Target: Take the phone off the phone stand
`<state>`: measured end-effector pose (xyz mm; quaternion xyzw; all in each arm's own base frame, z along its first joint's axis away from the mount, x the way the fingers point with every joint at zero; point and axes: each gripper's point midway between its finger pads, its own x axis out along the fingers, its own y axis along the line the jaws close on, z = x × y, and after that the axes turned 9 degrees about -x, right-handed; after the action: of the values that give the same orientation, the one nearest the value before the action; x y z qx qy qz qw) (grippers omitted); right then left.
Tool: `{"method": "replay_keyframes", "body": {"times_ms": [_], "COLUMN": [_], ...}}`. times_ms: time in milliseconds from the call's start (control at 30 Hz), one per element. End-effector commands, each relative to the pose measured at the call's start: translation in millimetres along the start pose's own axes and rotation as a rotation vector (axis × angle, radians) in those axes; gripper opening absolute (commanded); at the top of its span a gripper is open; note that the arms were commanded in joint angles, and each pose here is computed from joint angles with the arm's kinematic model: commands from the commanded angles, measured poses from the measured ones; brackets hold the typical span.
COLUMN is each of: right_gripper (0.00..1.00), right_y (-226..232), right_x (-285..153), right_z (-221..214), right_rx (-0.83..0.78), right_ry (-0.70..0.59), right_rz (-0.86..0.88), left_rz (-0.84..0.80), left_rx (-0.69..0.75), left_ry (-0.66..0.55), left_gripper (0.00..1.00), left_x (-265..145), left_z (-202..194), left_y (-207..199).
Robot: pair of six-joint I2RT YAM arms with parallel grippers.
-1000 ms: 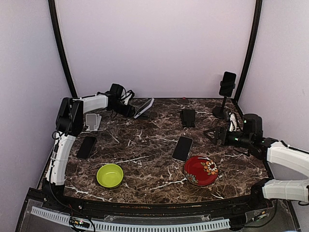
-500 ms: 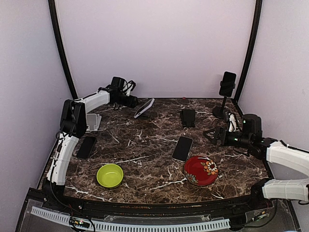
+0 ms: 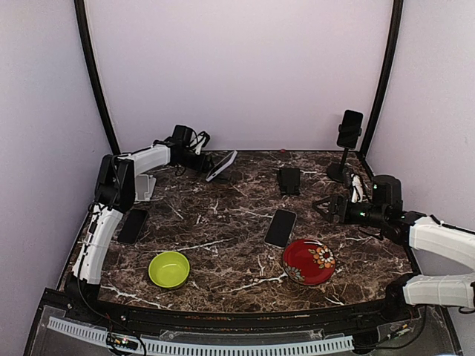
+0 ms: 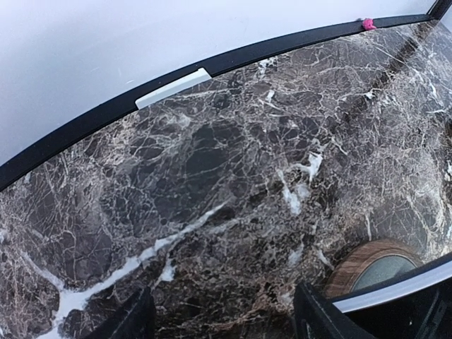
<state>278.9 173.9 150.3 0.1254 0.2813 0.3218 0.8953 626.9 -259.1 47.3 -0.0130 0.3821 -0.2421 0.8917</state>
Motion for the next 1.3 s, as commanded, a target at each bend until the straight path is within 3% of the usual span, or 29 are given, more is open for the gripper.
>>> {"method": "replay_keyframes", "body": {"times_ms": [0,833,1000,1267], "right_gripper": [0.99,0.99,0.99,0.99], "right_y": [4,7,6,3], "right_x": [-1,-6,-8,-7], "right_z": [11,12,11,5], "right_rx": [-0.024,-0.032,-0.033,-0.025], "right_ry": [-0.038,-0.062,-0.061,-0.056], "right_rz": [0.010,0.019,0.013,0.002], "left_rz": [-0.030,-0.107,-0.120,-0.585], "left_rx": [0.032,0.055,0.113,0.251], "left_ry": [0.017,0.097,0.087,-0.019], "left_gripper": [0.69,0.63,0.81,0.94], "left_x": [-27,-75,-96,-156], "left_z": [6,-31,-20,1], "left_y": [-15,-52,-48,-105]}}
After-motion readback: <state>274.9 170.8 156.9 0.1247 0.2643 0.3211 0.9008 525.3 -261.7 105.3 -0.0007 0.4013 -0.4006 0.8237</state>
